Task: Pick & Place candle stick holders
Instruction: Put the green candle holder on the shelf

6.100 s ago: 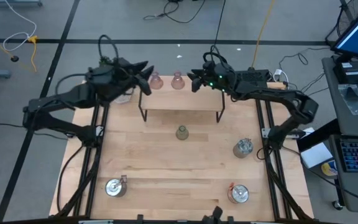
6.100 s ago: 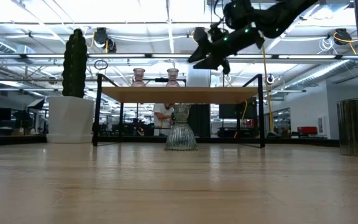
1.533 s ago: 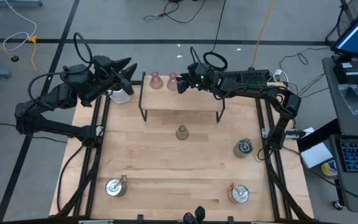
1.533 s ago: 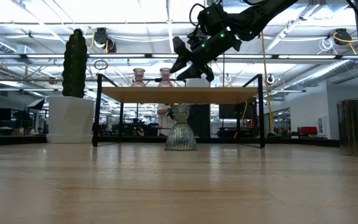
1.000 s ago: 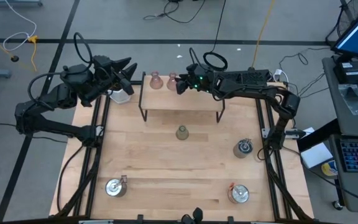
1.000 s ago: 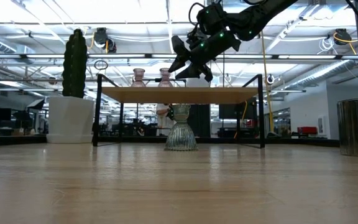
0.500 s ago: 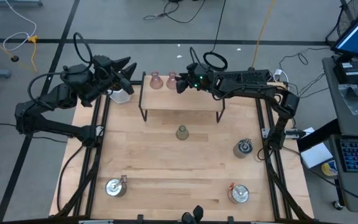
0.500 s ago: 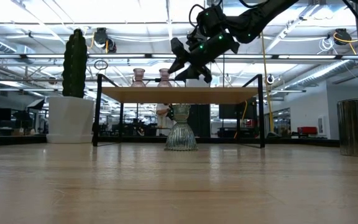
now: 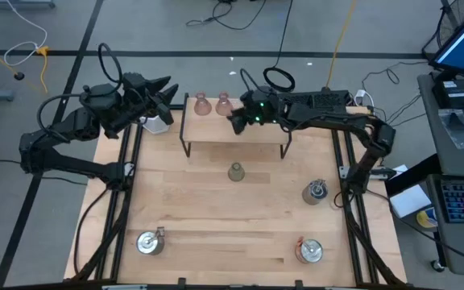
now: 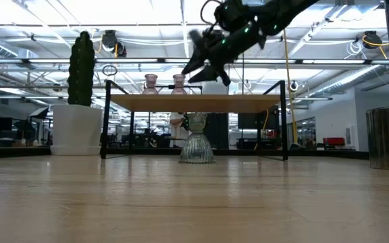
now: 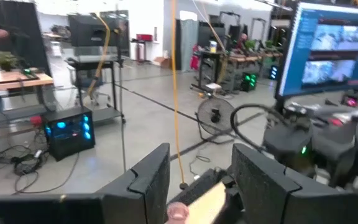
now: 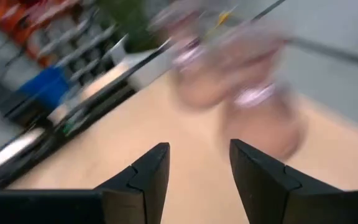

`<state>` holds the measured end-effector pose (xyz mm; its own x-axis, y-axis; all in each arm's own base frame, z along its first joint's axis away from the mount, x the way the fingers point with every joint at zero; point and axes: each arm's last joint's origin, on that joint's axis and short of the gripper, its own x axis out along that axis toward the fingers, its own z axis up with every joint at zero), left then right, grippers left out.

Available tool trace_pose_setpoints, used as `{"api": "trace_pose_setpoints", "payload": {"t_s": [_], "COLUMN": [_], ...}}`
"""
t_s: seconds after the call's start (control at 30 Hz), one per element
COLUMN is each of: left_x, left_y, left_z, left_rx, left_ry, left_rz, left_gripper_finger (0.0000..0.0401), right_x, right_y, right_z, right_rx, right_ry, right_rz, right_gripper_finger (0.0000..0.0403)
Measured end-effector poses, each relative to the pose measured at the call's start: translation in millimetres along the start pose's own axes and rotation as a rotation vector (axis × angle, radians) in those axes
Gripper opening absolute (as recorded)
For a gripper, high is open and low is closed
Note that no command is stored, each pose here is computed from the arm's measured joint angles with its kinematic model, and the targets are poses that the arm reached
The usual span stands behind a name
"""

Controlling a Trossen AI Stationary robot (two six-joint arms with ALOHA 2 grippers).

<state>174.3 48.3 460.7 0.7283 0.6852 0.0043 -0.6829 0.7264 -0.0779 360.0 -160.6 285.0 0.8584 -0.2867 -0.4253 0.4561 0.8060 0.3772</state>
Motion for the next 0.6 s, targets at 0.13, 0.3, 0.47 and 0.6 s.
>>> {"api": "trace_pose_setpoints", "payload": {"t_s": [0.13,0.3,0.47,0.6], "left_x": [-1.6,1.2,8.9,16.2], "left_y": [-4.8,-15.6,-34.2,-50.2], "left_z": [-5.5,-11.6,-22.7,-36.5], "left_rx": [0.028,0.084,0.162,0.218], "left_ry": [0.053,0.089,0.134,0.199], "left_rz": [-0.080,-0.157,-0.214,-0.253], "left_gripper_finger": [0.0170,0.0170,0.0170,0.0170], "right_x": [-34.1,-85.4,-132.5,-162.4], "right_y": [10.3,18.7,23.2,20.0], "right_z": [-5.5,-5.2,-5.1,-16.5], "right_rx": [-0.074,-0.167,-0.215,-0.222], "right_ry": [0.176,0.276,0.278,0.224], "right_rz": [-0.006,-0.091,-0.200,-0.223], "right_gripper_finger": [0.0160,0.0160,0.0160,0.0160]}}
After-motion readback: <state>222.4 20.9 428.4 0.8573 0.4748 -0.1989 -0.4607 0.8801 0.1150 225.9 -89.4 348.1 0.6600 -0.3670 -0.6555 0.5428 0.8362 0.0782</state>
